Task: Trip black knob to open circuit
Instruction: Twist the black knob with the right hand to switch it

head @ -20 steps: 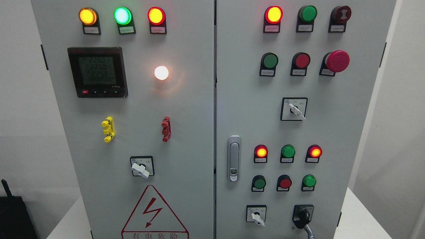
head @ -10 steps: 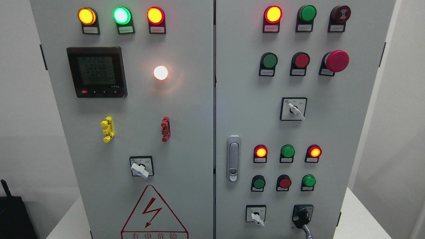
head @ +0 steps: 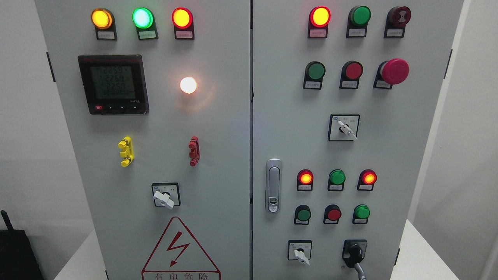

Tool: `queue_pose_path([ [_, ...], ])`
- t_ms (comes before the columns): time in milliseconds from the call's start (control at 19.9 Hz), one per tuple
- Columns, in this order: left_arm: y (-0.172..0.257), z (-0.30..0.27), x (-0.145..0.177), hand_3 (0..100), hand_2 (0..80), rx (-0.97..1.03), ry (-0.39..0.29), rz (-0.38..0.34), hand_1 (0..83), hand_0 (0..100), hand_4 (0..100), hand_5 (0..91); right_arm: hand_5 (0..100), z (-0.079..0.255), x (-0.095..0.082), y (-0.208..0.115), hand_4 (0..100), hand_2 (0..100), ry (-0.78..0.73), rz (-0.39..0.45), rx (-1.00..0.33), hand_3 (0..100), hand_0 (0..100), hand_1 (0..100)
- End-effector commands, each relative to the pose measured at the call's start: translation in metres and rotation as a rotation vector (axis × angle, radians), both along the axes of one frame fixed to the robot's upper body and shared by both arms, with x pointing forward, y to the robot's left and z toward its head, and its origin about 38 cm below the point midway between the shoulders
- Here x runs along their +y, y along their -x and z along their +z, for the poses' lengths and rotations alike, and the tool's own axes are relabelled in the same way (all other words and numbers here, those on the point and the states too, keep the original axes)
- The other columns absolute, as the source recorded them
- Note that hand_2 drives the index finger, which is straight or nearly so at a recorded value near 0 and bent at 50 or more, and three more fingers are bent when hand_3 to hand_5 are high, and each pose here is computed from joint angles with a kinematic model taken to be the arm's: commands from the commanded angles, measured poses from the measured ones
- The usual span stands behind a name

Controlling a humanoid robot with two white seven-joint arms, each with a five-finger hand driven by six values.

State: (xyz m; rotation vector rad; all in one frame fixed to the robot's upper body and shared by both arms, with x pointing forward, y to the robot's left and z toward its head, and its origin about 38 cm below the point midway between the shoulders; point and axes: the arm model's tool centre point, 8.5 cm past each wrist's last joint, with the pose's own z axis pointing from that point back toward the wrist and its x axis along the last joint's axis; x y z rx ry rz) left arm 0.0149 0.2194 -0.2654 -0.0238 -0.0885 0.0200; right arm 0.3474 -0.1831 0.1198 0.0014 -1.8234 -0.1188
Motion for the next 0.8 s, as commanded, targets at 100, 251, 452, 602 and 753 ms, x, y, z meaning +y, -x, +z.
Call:
queue_pose_path([
  [100, 0.0003, 0.0, -0.0005, 0, 0.0, 0.002, 0.001, 0.003, 38.9, 12, 0, 0.0, 93, 0.031, 0.0207, 0.0003, 100, 0, -0.005, 0.073, -0.104, 100, 92, 95],
  [251, -0.0007, 0.0, -0.0005, 0, 0.0, 0.001, 0.001, 0.003, 38.9, 12, 0, 0.0, 93, 0.0335, 0.0211, 0.0009, 100, 0, -0.006, 0.075, -0.112, 100, 92, 95],
  [452, 0.0003, 0.0, -0.0005, 0, 0.0, 0.002, 0.001, 0.003, 38.9, 12, 0, 0.0, 93, 0.0336, 0.0211, 0.0009, 100, 0, -0.006, 0.075, -0.112, 100, 92, 95],
  [602, 0.0003, 0.0, -0.0005, 0, 0.0, 0.002, 0.001, 0.003, 38.9, 12, 0, 0.0, 93, 0.0362, 0.0213, -0.0003, 100, 0, -0.006, 0.075, -0.12, 100, 92, 95],
  [753, 0.0003, 0.0, -0.0005, 0, 0.0, 0.002, 0.001, 0.003, 38.9, 12, 0, 0.0, 93, 0.0367, 0.0219, -0.0011, 100, 0, -0.006, 0.077, -0.121, 100, 92, 95],
])
